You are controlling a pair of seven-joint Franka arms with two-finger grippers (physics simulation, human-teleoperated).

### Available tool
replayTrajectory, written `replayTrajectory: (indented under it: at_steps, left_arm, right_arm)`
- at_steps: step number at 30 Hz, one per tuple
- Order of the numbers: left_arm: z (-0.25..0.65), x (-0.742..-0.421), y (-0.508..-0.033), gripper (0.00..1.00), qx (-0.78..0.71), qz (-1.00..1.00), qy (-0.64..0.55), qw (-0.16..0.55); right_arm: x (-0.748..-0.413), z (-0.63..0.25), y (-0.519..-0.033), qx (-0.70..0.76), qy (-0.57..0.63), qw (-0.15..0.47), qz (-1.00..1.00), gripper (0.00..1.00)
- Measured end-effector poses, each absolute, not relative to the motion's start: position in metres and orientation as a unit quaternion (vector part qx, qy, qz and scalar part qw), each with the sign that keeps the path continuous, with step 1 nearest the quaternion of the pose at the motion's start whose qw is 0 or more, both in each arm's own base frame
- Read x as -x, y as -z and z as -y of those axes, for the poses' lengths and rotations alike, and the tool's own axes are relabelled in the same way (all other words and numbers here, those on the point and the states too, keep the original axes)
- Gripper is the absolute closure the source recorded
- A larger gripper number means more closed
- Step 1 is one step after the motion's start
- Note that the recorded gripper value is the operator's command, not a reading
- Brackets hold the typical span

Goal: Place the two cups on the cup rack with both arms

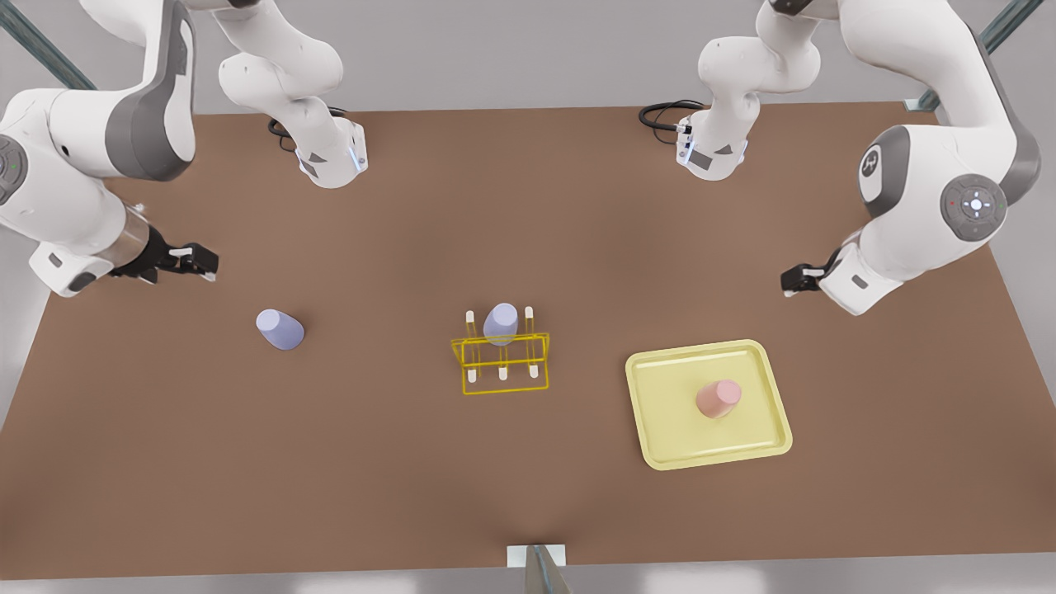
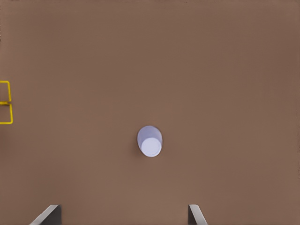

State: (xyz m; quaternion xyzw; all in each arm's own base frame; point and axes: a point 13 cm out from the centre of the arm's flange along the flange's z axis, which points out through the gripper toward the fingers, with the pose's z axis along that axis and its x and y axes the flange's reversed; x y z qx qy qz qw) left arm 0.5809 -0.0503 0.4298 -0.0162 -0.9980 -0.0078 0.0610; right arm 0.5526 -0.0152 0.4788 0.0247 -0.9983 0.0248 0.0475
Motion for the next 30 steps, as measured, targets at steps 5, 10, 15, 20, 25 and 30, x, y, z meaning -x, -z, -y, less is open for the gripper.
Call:
replayTrajectory:
  at_steps: [5,10,15,20,25,30]
  left_arm:
    - [0.071,-0.621,-0.382,0.0,0.023,0.997,0.005,0.073]
    - [0.115,-0.678,-0.238,0.0,0.044,0.994,-0.003,0.103]
    - [0.107,-0.672,-0.178,0.0,0.034,0.996,-0.004,0.088]
    - [0.102,-0.673,-0.122,0.0,0.026,0.998,-0.008,0.057]
    - [0.104,-0.682,-0.09,0.0,0.023,0.999,-0.011,0.033]
    - [0.105,-0.693,-0.081,0.22,0.021,1.0,-0.012,0.012]
  right_arm:
    - [-0.581,0.024,-0.416,-0.034,-0.04,0.077,0.996,0.0]
    - [-0.614,0.075,-0.286,-0.012,-0.046,0.112,0.993,0.0]
    - [-0.606,0.064,-0.231,-0.026,-0.027,0.09,0.995,0.0]
    - [-0.568,0.052,-0.189,-0.035,-0.009,0.078,0.996,0.0]
    - [-0.543,0.049,-0.155,-0.041,-0.007,0.068,0.997,0.0]
    - [-0.538,0.051,-0.144,-0.047,-0.011,0.039,0.998,0.0]
